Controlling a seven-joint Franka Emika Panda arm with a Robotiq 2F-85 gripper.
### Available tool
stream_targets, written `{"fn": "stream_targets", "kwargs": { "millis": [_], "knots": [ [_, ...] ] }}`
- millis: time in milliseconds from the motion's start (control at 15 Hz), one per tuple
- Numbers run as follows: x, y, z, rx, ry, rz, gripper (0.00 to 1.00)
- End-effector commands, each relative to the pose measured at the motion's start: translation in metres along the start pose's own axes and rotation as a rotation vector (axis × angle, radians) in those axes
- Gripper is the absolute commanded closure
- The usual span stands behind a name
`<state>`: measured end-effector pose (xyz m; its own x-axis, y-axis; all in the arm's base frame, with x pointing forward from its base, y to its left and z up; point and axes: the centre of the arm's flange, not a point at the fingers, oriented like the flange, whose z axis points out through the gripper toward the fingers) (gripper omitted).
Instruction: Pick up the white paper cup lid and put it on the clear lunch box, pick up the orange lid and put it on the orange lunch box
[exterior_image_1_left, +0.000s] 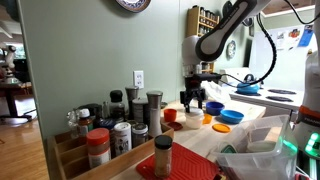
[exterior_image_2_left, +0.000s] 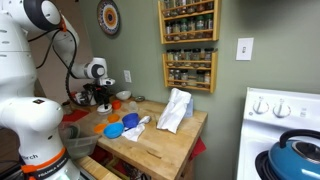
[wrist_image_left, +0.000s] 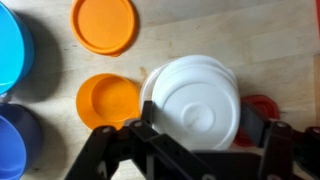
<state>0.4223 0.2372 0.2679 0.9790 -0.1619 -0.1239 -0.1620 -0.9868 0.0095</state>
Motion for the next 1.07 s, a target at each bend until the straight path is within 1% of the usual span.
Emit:
{"fn": "stream_targets", "kwargs": {
  "millis": [0,333,1000],
  "knots": [
    [-0.0027,0.0022,-0.0065,-0.017,0.032,-0.005,0.39],
    [-0.0050,0.0059,-0.0145,-0.016,0.046,-0.005,0.39],
    [-0.0070,0.0093,-0.0100,-0.023,0.026,-0.004,0.39]
  ]
}}
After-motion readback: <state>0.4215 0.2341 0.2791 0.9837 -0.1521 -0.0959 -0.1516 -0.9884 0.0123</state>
